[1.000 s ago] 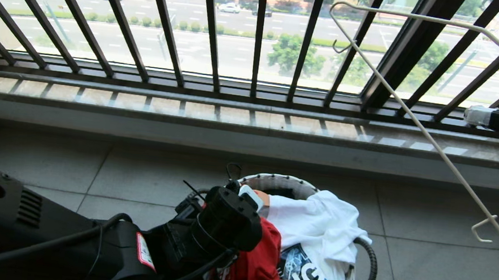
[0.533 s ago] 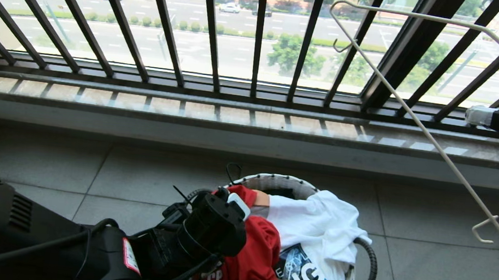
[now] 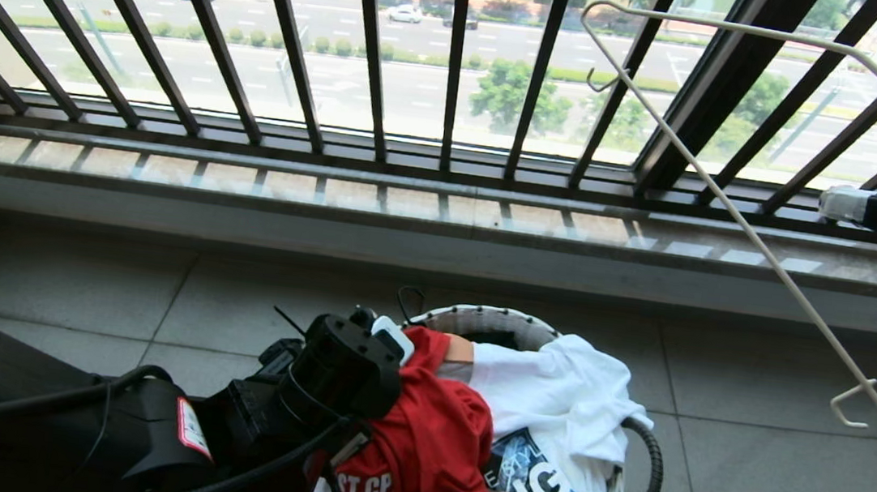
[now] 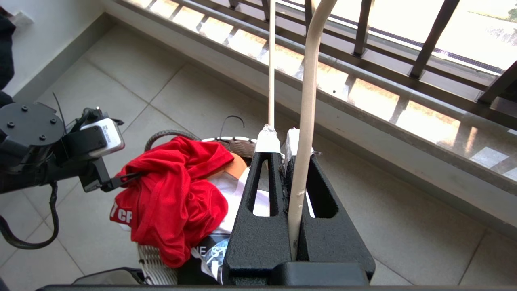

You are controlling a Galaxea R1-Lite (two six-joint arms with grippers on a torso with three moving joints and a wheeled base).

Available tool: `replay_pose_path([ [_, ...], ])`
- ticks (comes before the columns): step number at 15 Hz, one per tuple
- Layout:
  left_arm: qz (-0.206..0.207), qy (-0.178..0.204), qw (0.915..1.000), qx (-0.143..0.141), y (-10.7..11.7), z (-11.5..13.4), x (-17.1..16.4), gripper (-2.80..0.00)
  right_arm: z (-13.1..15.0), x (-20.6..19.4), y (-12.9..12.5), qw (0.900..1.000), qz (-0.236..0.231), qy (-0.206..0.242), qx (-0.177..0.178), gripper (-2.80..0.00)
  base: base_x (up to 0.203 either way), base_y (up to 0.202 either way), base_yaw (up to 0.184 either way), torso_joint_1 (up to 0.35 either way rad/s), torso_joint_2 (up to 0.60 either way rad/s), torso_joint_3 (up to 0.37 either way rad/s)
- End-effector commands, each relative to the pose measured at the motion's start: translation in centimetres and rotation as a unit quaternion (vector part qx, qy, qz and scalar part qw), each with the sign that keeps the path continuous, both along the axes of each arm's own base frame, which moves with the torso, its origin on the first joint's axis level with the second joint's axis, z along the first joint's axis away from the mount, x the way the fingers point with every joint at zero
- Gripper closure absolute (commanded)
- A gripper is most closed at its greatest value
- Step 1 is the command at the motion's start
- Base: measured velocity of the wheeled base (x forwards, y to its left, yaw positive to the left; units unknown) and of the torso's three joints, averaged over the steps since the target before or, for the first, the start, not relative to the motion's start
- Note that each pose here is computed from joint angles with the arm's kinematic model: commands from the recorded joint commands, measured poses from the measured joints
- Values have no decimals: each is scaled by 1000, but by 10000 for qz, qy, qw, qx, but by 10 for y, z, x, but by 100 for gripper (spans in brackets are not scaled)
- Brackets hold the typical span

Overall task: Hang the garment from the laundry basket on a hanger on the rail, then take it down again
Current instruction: Pick up clothes from the basket

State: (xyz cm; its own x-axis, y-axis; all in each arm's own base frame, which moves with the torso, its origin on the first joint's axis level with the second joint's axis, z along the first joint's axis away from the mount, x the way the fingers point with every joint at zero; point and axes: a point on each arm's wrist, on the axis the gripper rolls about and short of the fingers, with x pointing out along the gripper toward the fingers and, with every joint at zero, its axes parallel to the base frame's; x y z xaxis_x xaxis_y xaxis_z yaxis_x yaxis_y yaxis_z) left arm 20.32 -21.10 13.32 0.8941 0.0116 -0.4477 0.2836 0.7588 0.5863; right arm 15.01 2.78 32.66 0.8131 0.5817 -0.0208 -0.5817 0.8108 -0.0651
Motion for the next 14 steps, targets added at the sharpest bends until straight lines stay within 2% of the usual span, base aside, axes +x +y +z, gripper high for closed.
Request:
replay_pose_path([
  [1,41,-15,10000,0,0,0,2,-280,0,0,0,10000,17,4,0,0,0,0,0,0,0,0],
  [7,137,66,9999,38,0,-10,9,-280,0,0,0,10000,18,-1,-6,0,0,0,0,0,0,0],
  [9,186,-63,9998,-71,-1,-12,15,-280,0,0,0,10000,18,-1,-6,0,0,0,0,0,0,0],
  [14,231,5,9997,-4,0,-20,18,-280,0,0,0,10000,18,0,-6,0,0,0,0,0,0,0],
])
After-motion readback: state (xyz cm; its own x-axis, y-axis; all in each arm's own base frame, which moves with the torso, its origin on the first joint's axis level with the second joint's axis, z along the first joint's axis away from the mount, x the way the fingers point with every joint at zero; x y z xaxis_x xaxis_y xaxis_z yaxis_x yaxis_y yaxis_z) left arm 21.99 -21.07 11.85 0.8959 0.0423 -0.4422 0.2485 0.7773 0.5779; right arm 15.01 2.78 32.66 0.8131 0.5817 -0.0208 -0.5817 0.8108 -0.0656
